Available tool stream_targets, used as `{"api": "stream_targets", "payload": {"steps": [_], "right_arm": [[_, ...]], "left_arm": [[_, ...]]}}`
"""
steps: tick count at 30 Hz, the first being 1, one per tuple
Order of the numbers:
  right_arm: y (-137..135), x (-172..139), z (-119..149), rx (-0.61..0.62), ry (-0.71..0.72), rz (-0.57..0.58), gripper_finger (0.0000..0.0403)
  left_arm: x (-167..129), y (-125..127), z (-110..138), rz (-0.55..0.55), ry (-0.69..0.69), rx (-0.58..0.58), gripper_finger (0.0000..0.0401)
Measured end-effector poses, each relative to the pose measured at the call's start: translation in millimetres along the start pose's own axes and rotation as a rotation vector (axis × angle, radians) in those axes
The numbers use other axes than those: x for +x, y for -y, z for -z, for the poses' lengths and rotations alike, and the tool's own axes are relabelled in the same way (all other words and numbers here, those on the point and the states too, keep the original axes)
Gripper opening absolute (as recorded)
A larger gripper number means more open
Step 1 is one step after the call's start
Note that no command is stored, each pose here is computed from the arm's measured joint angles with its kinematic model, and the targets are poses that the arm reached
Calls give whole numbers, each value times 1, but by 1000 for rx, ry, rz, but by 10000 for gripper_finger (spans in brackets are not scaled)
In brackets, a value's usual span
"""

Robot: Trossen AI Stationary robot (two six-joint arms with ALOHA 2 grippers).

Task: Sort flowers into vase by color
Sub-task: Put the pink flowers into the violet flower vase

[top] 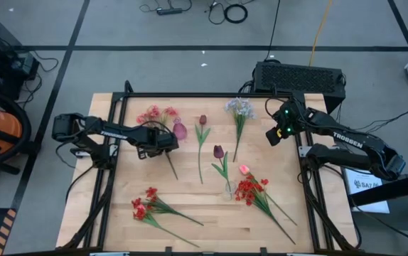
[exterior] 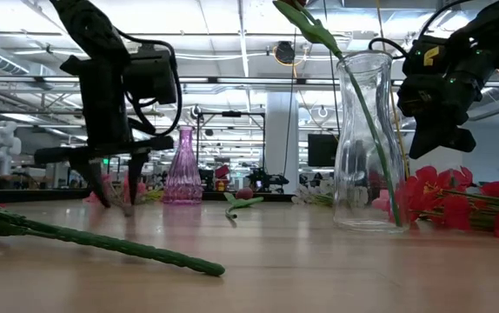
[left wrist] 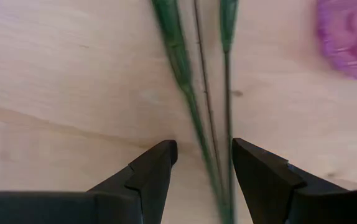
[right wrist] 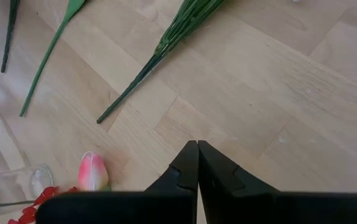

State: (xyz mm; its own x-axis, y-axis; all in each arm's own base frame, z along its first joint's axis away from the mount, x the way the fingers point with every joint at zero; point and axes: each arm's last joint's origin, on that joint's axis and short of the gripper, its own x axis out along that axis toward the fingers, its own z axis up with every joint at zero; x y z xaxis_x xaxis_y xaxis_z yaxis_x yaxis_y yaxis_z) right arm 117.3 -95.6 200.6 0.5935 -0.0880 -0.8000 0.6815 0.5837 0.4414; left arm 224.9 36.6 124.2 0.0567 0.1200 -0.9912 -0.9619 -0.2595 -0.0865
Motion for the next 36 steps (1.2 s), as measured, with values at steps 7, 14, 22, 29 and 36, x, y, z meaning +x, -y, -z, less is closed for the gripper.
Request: {"api": "stream_targets", "payload": {"steps": [7,14,22,29,36], "right_arm": [[0,0,0,0,0,0,0],[0,0,0,0,0,0,0],[0,0,0,0,0,0,0],[0,0,0,0,0,0,0],[0,0,0,4,0,0,0]], "left_arm": [[-1,-3,1,-33,-42,24,184],[-16,-8,0,-178,-102,58,185],[-20,-13,0,-234,-109,71,185],[-32,-6,-3,-212,-56,169,185],[-32,-9,-13,-255,25,175,184]]}}
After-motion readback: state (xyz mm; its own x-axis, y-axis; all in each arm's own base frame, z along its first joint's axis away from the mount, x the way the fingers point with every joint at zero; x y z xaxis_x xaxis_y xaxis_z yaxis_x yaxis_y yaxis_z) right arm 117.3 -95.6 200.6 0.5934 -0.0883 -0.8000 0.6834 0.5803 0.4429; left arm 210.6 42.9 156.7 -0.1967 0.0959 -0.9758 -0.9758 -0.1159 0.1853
